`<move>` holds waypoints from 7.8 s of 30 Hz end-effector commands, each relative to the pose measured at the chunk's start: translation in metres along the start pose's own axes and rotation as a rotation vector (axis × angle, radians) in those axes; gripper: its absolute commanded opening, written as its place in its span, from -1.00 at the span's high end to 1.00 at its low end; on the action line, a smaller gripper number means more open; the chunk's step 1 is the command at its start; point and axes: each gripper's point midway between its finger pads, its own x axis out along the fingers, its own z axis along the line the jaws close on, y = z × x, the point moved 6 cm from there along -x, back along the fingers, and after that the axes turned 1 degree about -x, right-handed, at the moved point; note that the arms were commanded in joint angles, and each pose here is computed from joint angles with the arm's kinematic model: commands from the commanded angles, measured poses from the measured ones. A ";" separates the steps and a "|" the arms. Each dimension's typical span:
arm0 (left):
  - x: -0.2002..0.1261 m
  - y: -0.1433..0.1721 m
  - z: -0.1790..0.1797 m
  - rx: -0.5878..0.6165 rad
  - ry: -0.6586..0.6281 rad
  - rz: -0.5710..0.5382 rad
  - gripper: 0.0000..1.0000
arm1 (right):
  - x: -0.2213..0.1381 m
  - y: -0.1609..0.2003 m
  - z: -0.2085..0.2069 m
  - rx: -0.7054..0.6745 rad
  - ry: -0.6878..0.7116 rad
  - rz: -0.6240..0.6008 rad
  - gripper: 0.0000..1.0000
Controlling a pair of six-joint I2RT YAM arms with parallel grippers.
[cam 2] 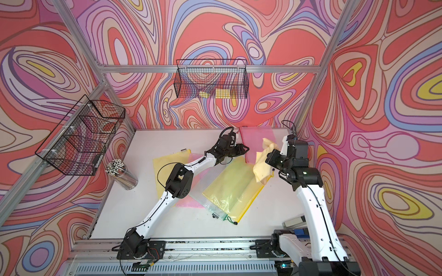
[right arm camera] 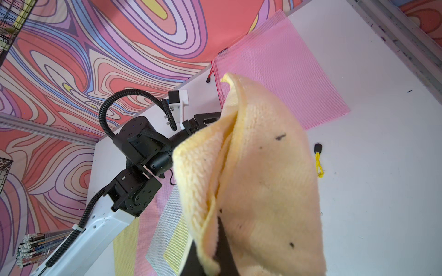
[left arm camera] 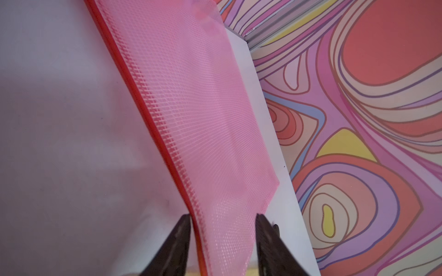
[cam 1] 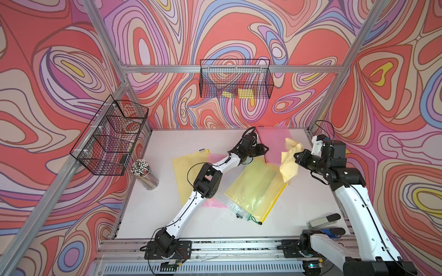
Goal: Wipe the document bag
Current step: Place the document bag at the corner of the board, then adjust the document bag, then wipe the dirt from the document bag.
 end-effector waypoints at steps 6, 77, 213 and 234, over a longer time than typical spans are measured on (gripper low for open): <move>-0.072 -0.037 -0.053 0.243 -0.089 -0.046 -0.98 | 0.006 0.009 -0.002 0.030 -0.041 0.018 1.00; -0.222 0.103 0.021 0.198 -0.189 0.486 1.00 | 0.155 0.130 -0.045 0.117 0.051 0.462 1.00; -0.296 0.107 0.065 -0.265 -0.434 -0.129 1.00 | 0.208 0.217 0.012 0.127 -0.115 0.630 1.00; -0.292 0.112 0.075 -0.288 -0.449 -0.114 1.00 | 0.205 0.260 0.156 0.085 -0.487 0.733 1.00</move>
